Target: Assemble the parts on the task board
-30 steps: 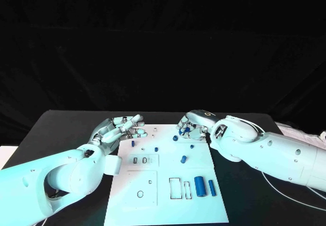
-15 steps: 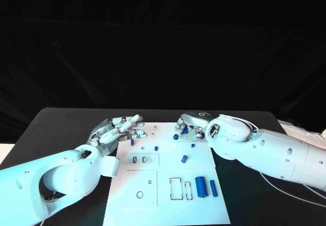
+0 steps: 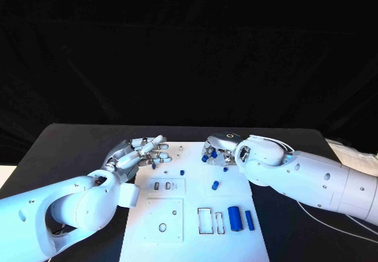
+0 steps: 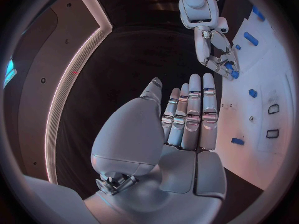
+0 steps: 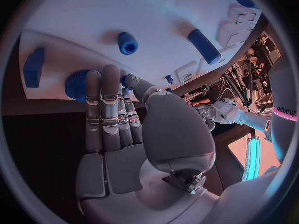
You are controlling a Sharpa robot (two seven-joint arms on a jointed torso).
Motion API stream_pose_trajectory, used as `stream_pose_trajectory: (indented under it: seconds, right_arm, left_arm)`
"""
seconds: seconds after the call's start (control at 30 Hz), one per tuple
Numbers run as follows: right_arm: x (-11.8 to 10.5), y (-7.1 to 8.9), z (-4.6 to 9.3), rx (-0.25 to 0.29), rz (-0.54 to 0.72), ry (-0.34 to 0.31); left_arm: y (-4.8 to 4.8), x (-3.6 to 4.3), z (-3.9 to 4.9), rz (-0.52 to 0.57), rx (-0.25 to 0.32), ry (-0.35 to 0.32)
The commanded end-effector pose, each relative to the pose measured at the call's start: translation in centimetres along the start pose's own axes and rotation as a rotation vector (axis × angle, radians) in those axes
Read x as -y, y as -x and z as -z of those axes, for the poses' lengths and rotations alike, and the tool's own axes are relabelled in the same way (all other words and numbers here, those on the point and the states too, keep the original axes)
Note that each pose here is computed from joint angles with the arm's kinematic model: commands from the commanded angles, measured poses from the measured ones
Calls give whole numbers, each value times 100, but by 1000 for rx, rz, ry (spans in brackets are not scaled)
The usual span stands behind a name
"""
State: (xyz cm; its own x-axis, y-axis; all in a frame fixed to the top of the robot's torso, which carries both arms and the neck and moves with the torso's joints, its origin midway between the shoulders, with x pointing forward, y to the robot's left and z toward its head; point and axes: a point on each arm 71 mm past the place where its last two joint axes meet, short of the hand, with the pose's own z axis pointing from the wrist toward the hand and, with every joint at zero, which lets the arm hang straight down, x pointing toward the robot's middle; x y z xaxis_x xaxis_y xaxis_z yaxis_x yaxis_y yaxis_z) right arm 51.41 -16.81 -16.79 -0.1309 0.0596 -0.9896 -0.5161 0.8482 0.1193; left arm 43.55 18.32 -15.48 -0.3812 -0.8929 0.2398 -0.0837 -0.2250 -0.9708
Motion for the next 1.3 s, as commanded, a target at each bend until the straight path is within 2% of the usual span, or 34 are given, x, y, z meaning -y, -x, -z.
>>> stream_pose_trajectory:
  seconds: [0.03,0.33,0.67,0.97,1.3]
  right_arm:
    - [-20,-20,-12,-29,21,7]
    - [-39,-15,-23,-18,19,13]
    - [-113,106,1,130,-36,42]
    - [-141,158,-19,194,-70,18]
    - [-178,198,-180,238,-82,-17]
  left_arm:
    - [-29,9,1,12,-21,1]
    - [-22,5,-2,11,-20,7]
    - [-3,0,-8,9,-16,14]
    - [15,0,-3,7,-10,17]
    - [30,2,-1,6,-6,18]
